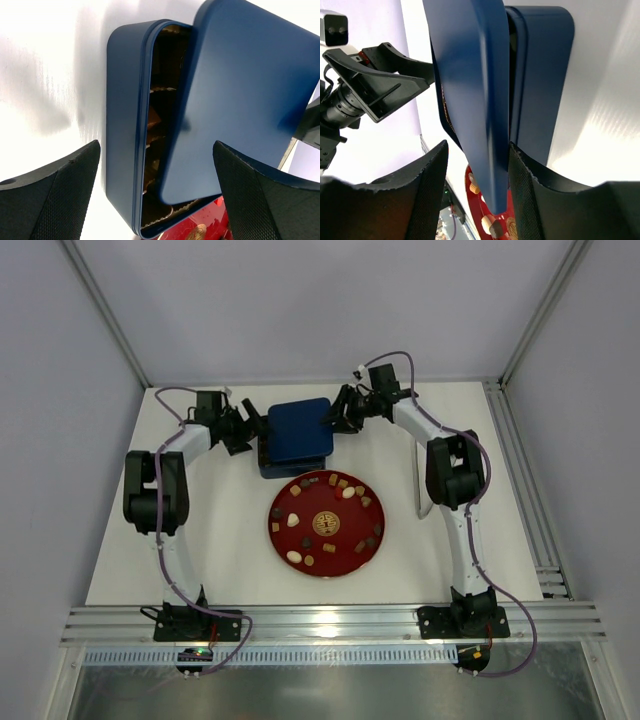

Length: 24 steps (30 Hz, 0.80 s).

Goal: Pack the chocolate

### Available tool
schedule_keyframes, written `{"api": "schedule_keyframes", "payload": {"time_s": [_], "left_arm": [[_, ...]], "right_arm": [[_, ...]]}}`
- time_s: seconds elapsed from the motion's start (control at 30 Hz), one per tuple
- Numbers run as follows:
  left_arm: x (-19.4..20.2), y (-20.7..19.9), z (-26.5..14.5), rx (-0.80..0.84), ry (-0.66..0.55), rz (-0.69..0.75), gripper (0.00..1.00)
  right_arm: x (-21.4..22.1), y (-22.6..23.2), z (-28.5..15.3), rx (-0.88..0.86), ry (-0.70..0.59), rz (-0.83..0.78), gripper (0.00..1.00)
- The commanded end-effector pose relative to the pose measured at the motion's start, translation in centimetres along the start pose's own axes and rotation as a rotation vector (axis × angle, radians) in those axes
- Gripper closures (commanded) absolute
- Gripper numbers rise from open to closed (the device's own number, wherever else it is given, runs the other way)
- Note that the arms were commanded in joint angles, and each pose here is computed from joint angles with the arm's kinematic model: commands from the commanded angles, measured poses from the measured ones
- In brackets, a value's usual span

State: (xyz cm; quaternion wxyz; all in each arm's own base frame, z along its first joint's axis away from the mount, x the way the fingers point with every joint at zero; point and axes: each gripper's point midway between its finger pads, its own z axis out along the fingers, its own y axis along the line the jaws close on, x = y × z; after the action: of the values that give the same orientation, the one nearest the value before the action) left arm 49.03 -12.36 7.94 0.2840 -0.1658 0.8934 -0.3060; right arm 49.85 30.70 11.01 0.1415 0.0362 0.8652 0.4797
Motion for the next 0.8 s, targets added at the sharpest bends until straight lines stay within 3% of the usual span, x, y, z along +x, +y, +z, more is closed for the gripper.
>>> {"api": "schedule_keyframes", "payload": {"time_s": [0.0, 0.37, 0.77], "left_arm": [[-1.6, -1.7, 0.2, 0.054, -0.034, 0.025, 0.09], [-1.7, -1.7, 0.4, 0.053, -0.032, 0.027, 0.09], [-1.5, -1.7, 0.6, 0.052, -0.026, 0.028, 0.09]], "right_arm": [[-0.2, 1.1, 0.1, 0.012, 0.001, -0.053, 0.48], [0.0, -1.4, 0.6, 0.101, 0.006, -0.05, 0.58], [-0.3, -1.5, 0.6, 0.166, -0.016, -0.115, 0.6]]}}
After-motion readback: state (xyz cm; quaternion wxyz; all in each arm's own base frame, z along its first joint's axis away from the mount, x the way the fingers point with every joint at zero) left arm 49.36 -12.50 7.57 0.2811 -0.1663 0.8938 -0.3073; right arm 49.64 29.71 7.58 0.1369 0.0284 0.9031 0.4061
